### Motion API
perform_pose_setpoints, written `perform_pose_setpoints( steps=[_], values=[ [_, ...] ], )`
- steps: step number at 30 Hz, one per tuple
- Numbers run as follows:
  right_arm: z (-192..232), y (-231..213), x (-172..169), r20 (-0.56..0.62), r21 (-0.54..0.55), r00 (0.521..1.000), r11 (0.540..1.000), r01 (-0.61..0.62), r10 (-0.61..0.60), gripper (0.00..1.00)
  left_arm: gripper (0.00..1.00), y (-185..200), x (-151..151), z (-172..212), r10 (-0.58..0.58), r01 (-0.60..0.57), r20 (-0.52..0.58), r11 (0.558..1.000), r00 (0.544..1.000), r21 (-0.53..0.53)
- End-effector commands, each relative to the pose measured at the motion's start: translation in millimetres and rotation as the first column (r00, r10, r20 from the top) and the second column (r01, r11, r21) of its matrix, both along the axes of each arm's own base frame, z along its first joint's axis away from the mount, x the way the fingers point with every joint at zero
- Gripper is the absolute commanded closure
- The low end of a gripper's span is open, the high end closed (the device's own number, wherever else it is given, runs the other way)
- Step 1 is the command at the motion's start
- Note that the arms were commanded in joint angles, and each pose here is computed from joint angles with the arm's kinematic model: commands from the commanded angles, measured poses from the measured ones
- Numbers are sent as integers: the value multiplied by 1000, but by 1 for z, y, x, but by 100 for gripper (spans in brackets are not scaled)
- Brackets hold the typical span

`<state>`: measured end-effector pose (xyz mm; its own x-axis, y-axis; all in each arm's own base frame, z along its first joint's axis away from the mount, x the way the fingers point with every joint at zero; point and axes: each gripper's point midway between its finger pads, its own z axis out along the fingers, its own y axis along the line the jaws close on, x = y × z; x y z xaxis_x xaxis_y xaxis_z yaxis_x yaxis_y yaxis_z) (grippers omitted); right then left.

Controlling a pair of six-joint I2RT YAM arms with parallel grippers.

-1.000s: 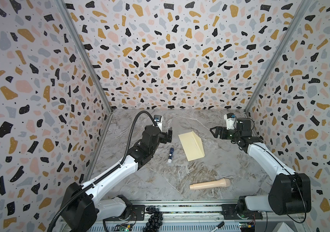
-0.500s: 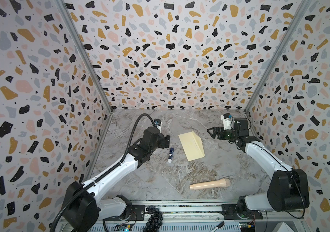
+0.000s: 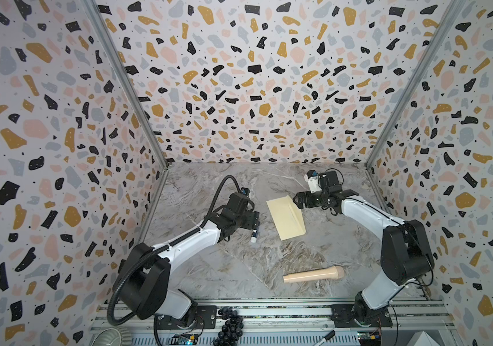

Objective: Place the letter into the envelope and seal it
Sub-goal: 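Move the left gripper toward the blue glue stick while the right approaches the envelope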

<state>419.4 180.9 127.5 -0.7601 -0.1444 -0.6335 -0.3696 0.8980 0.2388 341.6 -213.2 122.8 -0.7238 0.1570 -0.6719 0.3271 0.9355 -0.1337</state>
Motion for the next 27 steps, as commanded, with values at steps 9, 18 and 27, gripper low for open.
perform_pose_setpoints(
  steps=[9, 18, 27],
  values=[
    [-35, 4, 10, -81, -85, 997, 996, -6, -1, 31, 22, -17, -6, -34, -21, 24, -59, 999, 998, 47],
    [-51, 15, 6, -127, -56, 992, 998, -22, 15, 63, 35, -25, -11, -54, -20, 28, -96, 996, 995, 84],
    [-49, 12, 4, -145, -10, 988, 999, 46, -46, 87, 48, -24, -14, -74, -16, 31, -120, 992, 993, 120]
  ],
)
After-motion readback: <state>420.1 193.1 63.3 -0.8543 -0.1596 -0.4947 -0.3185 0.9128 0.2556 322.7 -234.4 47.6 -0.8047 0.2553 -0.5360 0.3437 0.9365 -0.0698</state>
